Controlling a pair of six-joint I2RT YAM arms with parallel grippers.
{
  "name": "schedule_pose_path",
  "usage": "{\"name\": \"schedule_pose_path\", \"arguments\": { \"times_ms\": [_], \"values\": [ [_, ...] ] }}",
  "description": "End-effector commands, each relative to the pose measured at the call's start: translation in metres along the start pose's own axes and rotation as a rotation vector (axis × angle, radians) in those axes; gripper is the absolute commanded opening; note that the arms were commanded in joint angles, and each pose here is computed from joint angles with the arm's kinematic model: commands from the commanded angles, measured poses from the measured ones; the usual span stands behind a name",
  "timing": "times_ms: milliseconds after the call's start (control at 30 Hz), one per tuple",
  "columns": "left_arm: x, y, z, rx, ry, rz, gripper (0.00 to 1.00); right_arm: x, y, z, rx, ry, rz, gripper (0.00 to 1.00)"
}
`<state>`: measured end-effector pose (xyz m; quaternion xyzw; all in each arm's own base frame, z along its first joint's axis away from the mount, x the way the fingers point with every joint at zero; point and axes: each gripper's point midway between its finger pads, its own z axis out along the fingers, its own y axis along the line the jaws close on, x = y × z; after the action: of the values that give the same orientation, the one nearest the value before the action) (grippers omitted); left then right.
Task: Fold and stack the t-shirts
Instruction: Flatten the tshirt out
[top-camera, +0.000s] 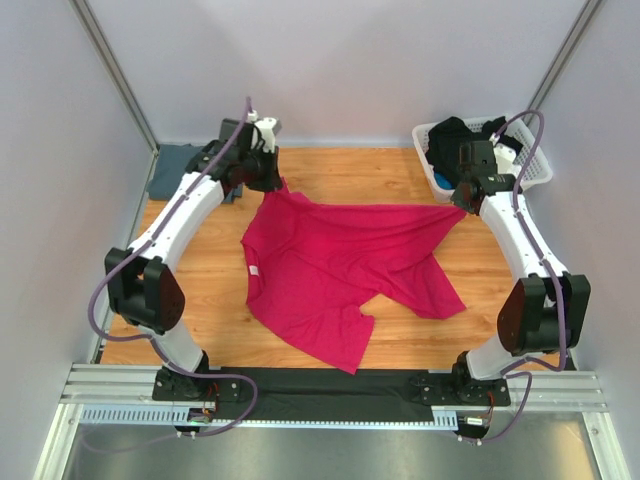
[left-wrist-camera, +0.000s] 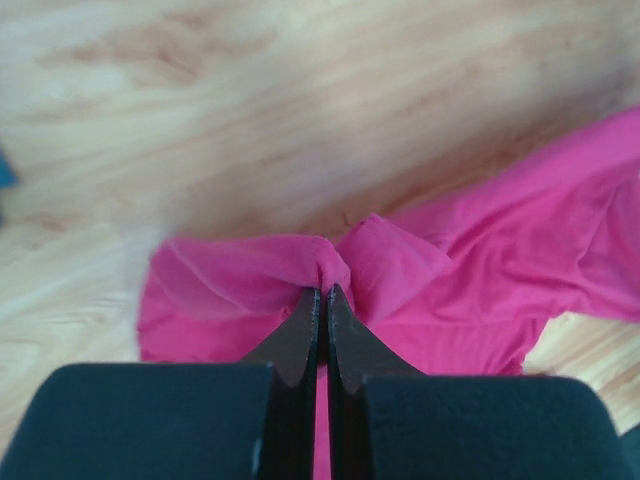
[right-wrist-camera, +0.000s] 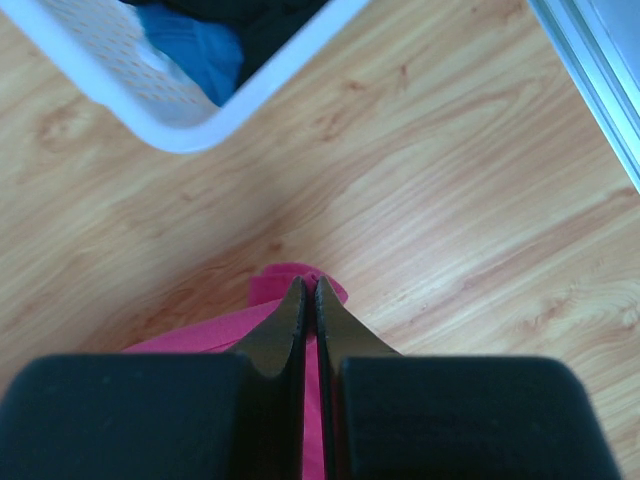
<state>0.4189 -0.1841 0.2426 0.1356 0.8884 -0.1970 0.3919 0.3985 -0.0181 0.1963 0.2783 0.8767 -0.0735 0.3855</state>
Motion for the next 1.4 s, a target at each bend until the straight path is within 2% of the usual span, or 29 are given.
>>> {"name": "schedule_pose_path", "arguments": {
  "times_ms": [0, 100, 167, 233, 267, 333, 367, 400, 433, 467, 500, 600, 667, 767, 800, 867, 933, 1067, 1167, 1200, 1267, 1367],
  "values": [
    [0.020, -0.030, 0.026, 0.074, 0.050, 0.002, 0.00, 0.004, 0.003, 0.016, -0.008, 0.003, 0.024, 0.01],
    [0.051, -0.036, 0.048, 0.004, 0.115, -0.112, 0.00, 0.017, 0.003, 0.032, 0.019, 0.045, 0.010, 0.00],
    [0.066, -0.045, 0.059, -0.018, 0.139, -0.258, 0.00, 0.026, 0.002, 0.044, 0.041, 0.079, 0.000, 0.00],
    [0.077, -0.055, 0.070, 0.001, 0.142, -0.331, 0.07, 0.033, 0.004, 0.053, 0.050, 0.103, -0.010, 0.00],
    [0.084, -0.069, 0.075, 0.009, 0.155, -0.359, 0.29, 0.033, 0.006, 0.056, 0.051, 0.107, -0.009, 0.01],
    [0.085, -0.084, 0.078, 0.009, 0.160, -0.328, 0.49, 0.034, 0.006, 0.063, 0.063, 0.122, -0.019, 0.00],
    [0.092, -0.094, 0.079, -0.006, 0.180, -0.300, 0.66, 0.035, 0.007, 0.065, 0.067, 0.126, -0.026, 0.00],
    [0.091, -0.087, 0.073, -0.080, 0.182, -0.293, 0.83, 0.034, 0.006, 0.067, 0.071, 0.128, -0.028, 0.00],
    [0.095, -0.085, 0.070, -0.104, 0.192, -0.304, 0.89, 0.033, 0.008, 0.069, 0.070, 0.131, -0.031, 0.00],
    [0.090, -0.067, 0.064, -0.195, 0.151, -0.326, 0.93, 0.031, 0.007, 0.070, 0.070, 0.131, -0.036, 0.00],
    [0.103, -0.056, 0.058, -0.261, 0.175, -0.395, 0.95, 0.030, 0.006, 0.070, 0.072, 0.129, -0.036, 0.01],
    [0.109, -0.026, 0.047, -0.324, 0.138, -0.550, 0.95, 0.030, 0.003, 0.071, 0.072, 0.133, -0.044, 0.00],
    [0.102, -0.018, 0.049, -0.293, 0.097, -0.610, 0.93, 0.032, 0.002, 0.070, 0.072, 0.137, -0.048, 0.00],
    [0.105, -0.019, 0.064, -0.277, 0.118, -0.617, 0.89, 0.040, -0.002, 0.069, 0.078, 0.150, -0.049, 0.00],
    [0.093, -0.021, 0.067, -0.267, 0.103, -0.614, 0.88, 0.044, -0.004, 0.069, 0.082, 0.156, -0.049, 0.01],
    [0.097, -0.017, 0.085, -0.292, 0.132, -0.607, 0.85, 0.050, -0.009, 0.067, 0.087, 0.164, -0.043, 0.00],
    [0.084, -0.019, 0.094, -0.286, 0.128, -0.610, 0.83, 0.051, -0.009, 0.064, 0.081, 0.161, -0.034, 0.00],
    [0.094, -0.032, 0.113, -0.241, 0.196, -0.704, 0.79, 0.054, -0.011, 0.061, 0.078, 0.161, -0.030, 0.01],
    [0.102, -0.041, 0.111, -0.198, 0.203, -0.760, 0.77, 0.054, -0.012, 0.060, 0.078, 0.161, -0.030, 0.01],
    [0.116, -0.040, 0.110, -0.212, 0.221, -0.781, 0.77, 0.054, -0.012, 0.060, 0.079, 0.162, -0.031, 0.00],
    [0.114, -0.045, 0.105, -0.181, 0.194, -0.785, 0.77, 0.055, -0.011, 0.061, 0.077, 0.166, -0.035, 0.01],
    [0.133, -0.051, 0.104, -0.153, 0.240, -0.813, 0.73, 0.055, -0.010, 0.062, 0.074, 0.170, -0.037, 0.00]
  ]
}}
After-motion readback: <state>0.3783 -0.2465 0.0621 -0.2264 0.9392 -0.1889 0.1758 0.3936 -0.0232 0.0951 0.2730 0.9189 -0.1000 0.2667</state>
